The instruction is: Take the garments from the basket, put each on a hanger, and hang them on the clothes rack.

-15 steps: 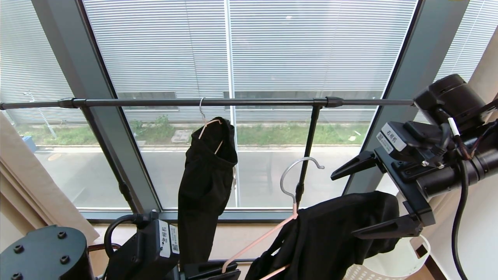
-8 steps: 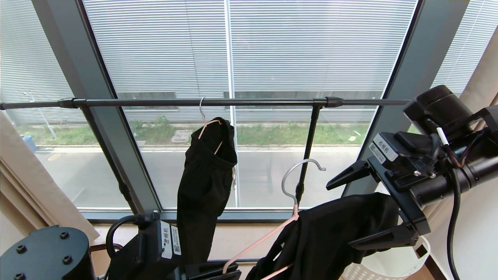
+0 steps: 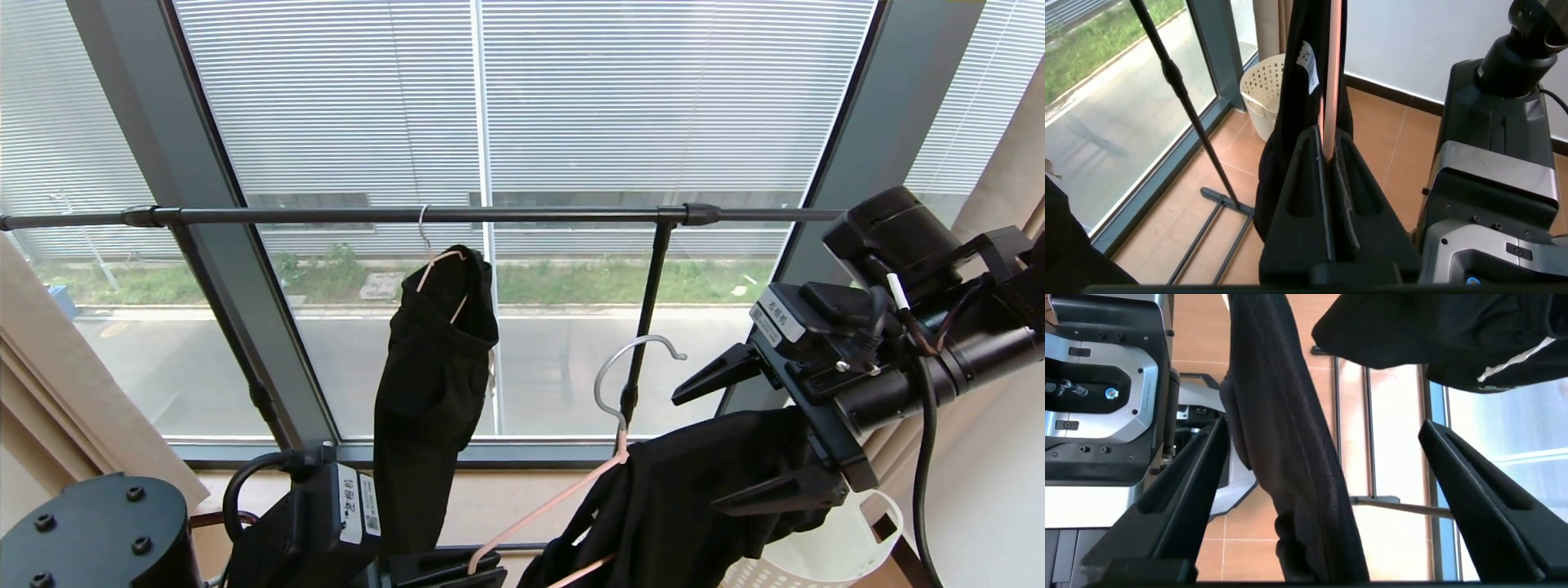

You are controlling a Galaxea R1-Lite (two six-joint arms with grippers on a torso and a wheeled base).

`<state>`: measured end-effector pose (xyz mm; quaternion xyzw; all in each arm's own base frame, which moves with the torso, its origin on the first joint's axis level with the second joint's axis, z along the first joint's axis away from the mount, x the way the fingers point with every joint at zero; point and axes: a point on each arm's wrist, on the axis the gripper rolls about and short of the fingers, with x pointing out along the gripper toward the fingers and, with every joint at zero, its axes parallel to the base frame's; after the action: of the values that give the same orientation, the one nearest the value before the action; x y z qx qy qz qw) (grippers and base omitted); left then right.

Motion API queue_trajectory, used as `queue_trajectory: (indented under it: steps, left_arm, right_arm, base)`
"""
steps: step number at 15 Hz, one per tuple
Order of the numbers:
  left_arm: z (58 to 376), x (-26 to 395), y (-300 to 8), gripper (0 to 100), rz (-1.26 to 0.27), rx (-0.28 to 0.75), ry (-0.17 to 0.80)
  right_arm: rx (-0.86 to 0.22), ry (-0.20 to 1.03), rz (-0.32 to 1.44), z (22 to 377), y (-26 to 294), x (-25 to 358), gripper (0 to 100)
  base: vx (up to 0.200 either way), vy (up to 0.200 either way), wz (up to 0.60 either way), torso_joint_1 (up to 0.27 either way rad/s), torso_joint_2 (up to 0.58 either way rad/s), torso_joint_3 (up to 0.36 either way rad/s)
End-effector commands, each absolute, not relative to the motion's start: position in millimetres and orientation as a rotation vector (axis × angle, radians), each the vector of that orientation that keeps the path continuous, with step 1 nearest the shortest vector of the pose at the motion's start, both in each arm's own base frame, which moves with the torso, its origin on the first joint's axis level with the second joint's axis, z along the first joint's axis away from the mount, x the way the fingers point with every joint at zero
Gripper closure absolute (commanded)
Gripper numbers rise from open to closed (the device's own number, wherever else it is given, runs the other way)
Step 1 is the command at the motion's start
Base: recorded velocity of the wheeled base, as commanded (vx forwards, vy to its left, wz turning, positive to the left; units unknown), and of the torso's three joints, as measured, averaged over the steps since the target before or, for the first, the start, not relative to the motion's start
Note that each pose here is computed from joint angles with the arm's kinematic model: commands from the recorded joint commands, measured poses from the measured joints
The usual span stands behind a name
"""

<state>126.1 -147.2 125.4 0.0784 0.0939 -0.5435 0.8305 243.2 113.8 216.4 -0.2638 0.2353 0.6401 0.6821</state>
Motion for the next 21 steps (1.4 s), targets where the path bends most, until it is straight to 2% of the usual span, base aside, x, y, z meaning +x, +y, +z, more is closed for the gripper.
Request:
queue_trajectory:
  steps: [1,8,9,12,17,19,20,21]
  left_arm:
    - [125,126,-147,100,-1.153,0.167,0.198]
    - [122,129,-149,100,-1.146,0.171,0.210]
    - [122,129,-149,0,-1.146,0.171,0.212]
    - [122,128,-147,0,-1.143,0.167,0.215]
    - [129,133,-123,0,-1.035,0.128,0.188]
    - [132,138,-114,0,-0.965,0.039,0.214]
    - [131,141,-110,0,-0.927,-0.054,0.263]
    - [131,142,-110,0,-0.919,-0.097,0.286]
  right_arm:
    - [-0.592,0.531,1.437,216,114,243,100]
    - [-0.602,0.501,1.429,226,110,233,100]
    - [-0.602,0.501,1.428,227,110,232,100]
    - [-0.605,0.499,1.425,228,108,226,100]
    - [-0.627,0.491,1.379,233,103,221,100]
    - [-0.669,0.487,1.302,235,102,227,100]
    - [-0.681,0.481,1.243,238,99,231,100]
    - [-0.682,0.479,1.207,240,98,232,100]
  base:
    - [0.000,0.000,0.00,0.000,0.00,0.000]
    - [0.000,0.000,0.00,0.000,0.00,0.000]
    - [0.000,0.000,0.00,0.000,0.00,0.000]
    - [0.000,0.000,0.00,0.000,0.00,0.000]
    - [0.000,0.000,0.00,0.000,0.00,0.000]
    - [0.000,0.000,0.00,0.000,0.00,0.000]
    - [0.000,0.000,0.00,0.000,0.00,0.000]
    - [0.000,0.000,0.00,0.000,0.00,0.000]
